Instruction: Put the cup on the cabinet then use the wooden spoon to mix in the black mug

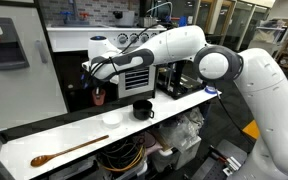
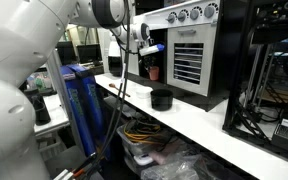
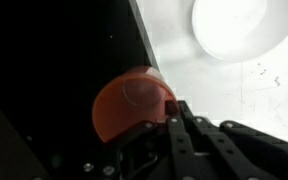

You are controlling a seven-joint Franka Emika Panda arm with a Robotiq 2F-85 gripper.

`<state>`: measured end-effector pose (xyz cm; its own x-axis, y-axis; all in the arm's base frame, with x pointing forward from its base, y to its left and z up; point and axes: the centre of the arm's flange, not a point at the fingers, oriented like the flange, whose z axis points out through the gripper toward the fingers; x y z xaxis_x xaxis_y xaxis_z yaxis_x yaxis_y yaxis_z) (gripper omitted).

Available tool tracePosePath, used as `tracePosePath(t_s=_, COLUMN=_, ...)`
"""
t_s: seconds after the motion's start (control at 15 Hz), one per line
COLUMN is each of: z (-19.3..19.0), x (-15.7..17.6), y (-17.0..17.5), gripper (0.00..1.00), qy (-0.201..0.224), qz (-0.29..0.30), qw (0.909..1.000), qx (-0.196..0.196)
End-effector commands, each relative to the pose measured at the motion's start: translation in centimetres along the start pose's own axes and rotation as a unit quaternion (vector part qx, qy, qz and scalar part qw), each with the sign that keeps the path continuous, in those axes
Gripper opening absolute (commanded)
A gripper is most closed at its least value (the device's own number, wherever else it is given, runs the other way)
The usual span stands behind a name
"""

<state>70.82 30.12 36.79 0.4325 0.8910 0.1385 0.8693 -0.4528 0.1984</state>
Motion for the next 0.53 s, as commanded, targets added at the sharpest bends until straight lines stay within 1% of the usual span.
tracePosePath(t_s=0.0, z=0.09, x=-1.11, y=0.32, gripper=0.01, qy=0.012, qz=-0.007, qw=0.9998, qx=0.015)
tracePosePath(t_s=0.47, z=0.25, x=-1.2, y=0.56, gripper=0.01, qy=0.015, qz=-0.006, qw=0.9996, qx=0.023)
